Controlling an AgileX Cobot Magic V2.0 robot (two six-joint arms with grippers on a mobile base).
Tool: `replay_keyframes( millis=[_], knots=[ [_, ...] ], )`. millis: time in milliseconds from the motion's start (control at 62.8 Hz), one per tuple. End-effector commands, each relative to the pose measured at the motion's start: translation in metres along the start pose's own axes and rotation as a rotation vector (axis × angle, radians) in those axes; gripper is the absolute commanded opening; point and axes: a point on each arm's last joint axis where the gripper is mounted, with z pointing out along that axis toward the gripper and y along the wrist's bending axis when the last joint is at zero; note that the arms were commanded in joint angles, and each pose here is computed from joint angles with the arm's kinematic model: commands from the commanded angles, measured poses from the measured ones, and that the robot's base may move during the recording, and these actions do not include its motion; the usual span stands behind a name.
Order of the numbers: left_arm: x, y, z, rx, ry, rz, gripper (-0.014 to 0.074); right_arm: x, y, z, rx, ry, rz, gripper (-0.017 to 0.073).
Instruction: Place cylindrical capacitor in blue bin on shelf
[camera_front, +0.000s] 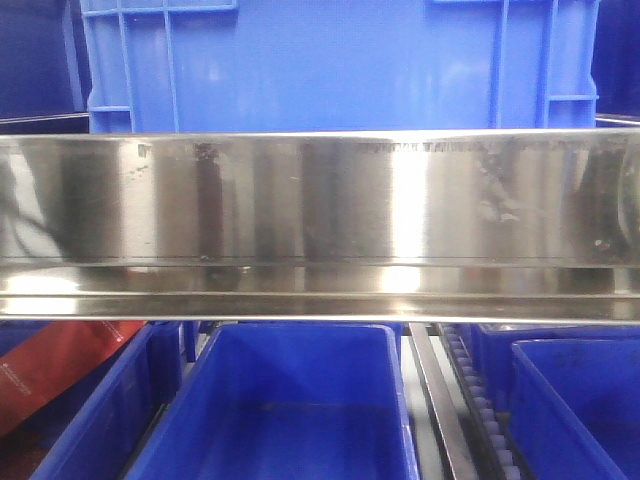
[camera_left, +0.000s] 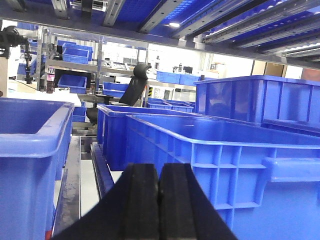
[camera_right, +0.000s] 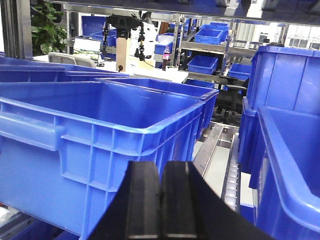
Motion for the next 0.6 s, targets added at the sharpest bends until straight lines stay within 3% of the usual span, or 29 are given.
replay_keyframes(
  millis=[0, 239, 382, 589],
  knots=[
    [-0.001, 0.001, -0.001, -0.009, -0.015, -0.011, -0.0111, 0.001, 0.0, -0.001, 0.006, -0.007, -0.002, -0.0167],
    [-0.001, 0.001, -0.001, -0.009, -0.015, -0.011, -0.0111, 0.001, 0.0, -0.001, 0.007, -0.007, -0.005, -0.0167],
    [-0.001, 0.001, -0.001, -0.009, -0.015, -0.011, -0.0111, 0.013, -0.003, -0.004, 0.048, 0.01, -0.085, -0.0167],
    [-0.001, 0.001, -0.001, -0.009, -0.015, -0.011, -0.0111, 0.057, -0.007, -0.016, 0.22, 0.023, -0.017, -0.0167]
  ],
)
